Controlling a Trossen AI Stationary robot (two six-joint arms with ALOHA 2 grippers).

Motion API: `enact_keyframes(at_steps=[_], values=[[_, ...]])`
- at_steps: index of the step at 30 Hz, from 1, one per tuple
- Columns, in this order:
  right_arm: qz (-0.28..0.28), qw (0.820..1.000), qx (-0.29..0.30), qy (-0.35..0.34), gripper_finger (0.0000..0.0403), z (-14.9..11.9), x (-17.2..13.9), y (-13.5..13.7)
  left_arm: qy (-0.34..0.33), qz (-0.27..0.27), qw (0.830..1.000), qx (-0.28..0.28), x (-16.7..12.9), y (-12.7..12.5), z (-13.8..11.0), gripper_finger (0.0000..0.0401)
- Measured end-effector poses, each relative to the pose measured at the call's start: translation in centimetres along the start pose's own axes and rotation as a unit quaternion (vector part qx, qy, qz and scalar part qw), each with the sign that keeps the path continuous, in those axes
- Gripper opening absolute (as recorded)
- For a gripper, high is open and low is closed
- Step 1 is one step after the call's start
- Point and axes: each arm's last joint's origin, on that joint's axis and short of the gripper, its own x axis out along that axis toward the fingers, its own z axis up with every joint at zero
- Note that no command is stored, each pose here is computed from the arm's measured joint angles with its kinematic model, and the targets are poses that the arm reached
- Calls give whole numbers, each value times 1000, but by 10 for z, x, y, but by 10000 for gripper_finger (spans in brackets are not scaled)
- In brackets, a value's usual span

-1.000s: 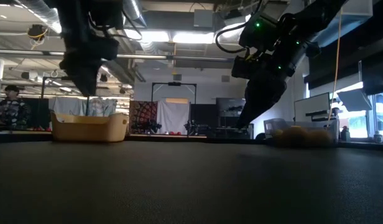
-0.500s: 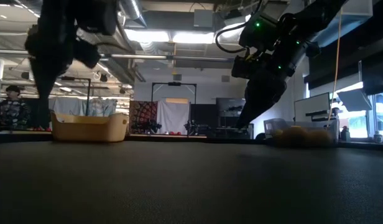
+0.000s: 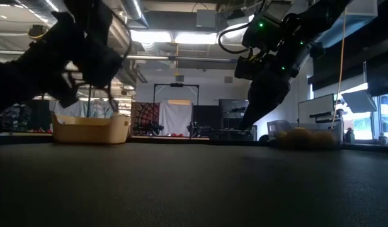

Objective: Sort produce into baskets
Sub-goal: Put the green bell pepper into the yellow bin

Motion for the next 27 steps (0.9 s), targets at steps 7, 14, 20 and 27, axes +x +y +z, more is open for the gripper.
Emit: enact_keyframes(at_steps=[7, 14, 20, 27], values=[[0, 1000, 0, 1, 175, 0, 0, 0, 55, 27, 998, -8, 19, -2, 5, 200], [0, 1000, 0, 0, 175, 0, 0, 0, 65, 39, 997, -3, 22, -6, 7, 200], [0, 1000, 0, -2, 175, 0, 0, 0, 82, 49, 995, 9, 27, -9, 11, 216], [0, 1000, 0, -2, 175, 0, 0, 0, 124, 70, 990, 22, 38, -15, 21, 254]])
